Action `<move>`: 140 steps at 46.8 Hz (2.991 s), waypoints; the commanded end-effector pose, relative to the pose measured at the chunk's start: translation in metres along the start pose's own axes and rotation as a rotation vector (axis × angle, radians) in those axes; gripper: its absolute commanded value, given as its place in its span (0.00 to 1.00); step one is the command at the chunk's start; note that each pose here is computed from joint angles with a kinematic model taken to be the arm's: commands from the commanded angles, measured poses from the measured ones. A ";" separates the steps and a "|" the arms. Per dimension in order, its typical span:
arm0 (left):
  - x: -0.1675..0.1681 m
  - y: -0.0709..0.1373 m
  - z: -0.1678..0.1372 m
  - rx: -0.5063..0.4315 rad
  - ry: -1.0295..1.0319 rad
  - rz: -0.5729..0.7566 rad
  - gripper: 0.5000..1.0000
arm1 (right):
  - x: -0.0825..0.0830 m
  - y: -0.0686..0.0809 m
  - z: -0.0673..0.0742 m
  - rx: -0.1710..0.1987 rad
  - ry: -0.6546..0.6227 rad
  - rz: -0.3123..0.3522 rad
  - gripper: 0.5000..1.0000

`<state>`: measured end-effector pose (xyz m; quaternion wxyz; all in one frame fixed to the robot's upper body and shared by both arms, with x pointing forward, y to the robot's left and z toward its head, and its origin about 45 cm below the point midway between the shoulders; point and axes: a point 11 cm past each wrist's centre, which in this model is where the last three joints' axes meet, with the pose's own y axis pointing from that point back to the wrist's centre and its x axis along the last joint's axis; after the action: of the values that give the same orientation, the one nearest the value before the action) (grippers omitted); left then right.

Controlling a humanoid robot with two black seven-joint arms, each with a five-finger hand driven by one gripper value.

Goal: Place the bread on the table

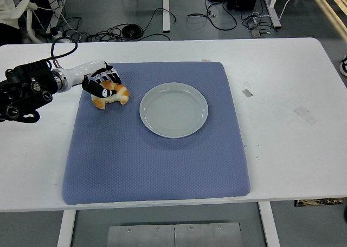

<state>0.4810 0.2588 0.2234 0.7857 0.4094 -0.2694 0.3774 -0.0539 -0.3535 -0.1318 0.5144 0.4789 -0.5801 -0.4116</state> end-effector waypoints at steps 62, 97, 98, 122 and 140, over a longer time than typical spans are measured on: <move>0.034 -0.003 0.018 -0.052 0.189 0.180 0.95 | 0.000 0.000 0.000 0.000 0.000 0.000 1.00; 0.047 0.005 -0.026 -0.023 0.638 0.382 0.96 | 0.000 0.000 0.000 0.000 0.000 0.000 1.00; 0.048 0.006 -0.029 -0.022 0.662 0.394 0.96 | 0.000 0.000 0.000 0.000 0.000 0.000 1.00; 0.043 0.001 -0.045 0.018 0.881 0.500 0.96 | 0.000 0.000 0.000 0.000 0.000 0.000 1.00; 0.028 -0.006 -0.042 0.010 1.019 0.494 0.96 | 0.000 0.000 0.000 0.000 0.000 0.000 1.00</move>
<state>0.5072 0.3017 0.2196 0.7030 0.1062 0.0549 0.7010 -0.0540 -0.3535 -0.1318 0.5145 0.4788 -0.5801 -0.4117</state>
